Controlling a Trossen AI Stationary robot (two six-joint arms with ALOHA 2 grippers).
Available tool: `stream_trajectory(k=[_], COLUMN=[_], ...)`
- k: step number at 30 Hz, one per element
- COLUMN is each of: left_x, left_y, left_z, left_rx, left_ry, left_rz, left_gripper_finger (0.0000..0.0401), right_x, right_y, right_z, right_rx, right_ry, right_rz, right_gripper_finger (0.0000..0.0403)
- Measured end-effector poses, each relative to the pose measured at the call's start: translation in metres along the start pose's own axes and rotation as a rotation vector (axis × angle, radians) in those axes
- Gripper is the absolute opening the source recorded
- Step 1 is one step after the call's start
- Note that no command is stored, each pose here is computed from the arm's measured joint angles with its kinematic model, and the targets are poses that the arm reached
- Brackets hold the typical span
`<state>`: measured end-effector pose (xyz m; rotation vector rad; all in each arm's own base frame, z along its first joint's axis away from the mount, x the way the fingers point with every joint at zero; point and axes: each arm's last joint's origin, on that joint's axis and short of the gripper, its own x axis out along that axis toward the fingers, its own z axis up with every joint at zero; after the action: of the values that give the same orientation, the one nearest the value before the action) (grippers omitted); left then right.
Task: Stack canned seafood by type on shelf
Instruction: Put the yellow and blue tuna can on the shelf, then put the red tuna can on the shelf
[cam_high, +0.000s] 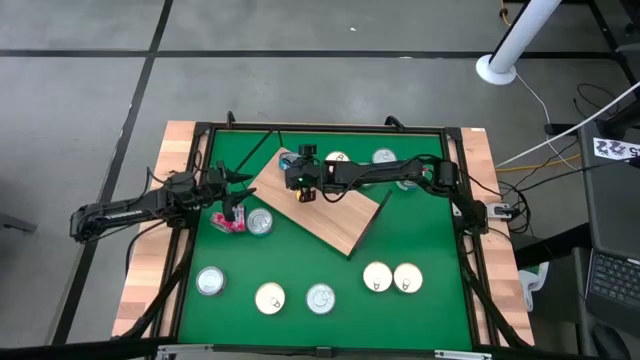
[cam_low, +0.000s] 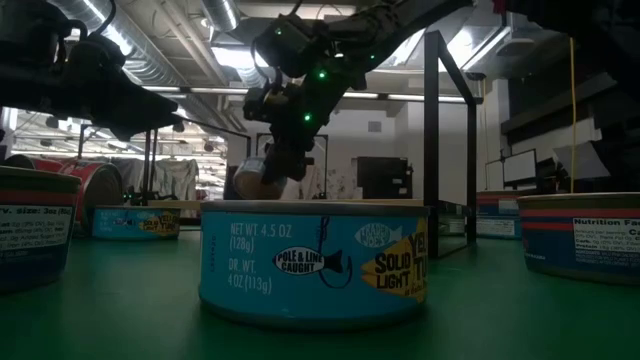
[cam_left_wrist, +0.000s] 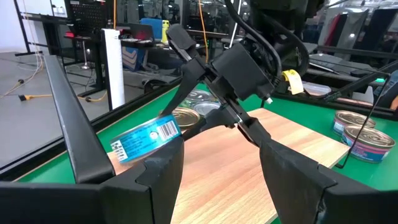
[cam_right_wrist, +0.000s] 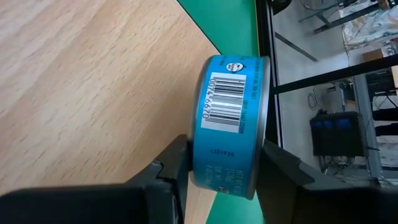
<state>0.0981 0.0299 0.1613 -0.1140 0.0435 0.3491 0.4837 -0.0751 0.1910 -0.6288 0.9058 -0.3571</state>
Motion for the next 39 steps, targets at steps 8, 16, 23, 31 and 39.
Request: stream_trajectory(k=[8,16,23,31,39], left_x=[0.0,0.0,0.0,-0.001,-0.003], left_y=[0.0,0.0,0.0,-0.002,-0.006], left_z=[0.0,0.0,0.0,0.015,0.022], left_rx=[0.0,0.0,-0.001,-0.161,-0.191], left_ry=[0.0,0.0,0.0,-0.149,-0.21], left_rz=[0.0,0.0,0.0,-0.037,-0.123], left_gripper_finger=[0.0208,0.0208,0.0208,0.0208,0.0208], right_x=[-0.001,-0.001,-0.001,-0.002,-0.028], right_y=[0.002,0.003,0.004,0.005,0.008], right_z=[0.0,0.002,0.002,0.002,0.013], right_rx=[-0.002,0.004,0.004,0.003,-0.023], right_ry=[-0.023,-0.057,-0.065,-0.065,-0.073], right_rz=[0.05,0.1,0.115,0.116,0.135], right_gripper_finger=[0.019,0.021,0.0211,0.0211,0.0211])
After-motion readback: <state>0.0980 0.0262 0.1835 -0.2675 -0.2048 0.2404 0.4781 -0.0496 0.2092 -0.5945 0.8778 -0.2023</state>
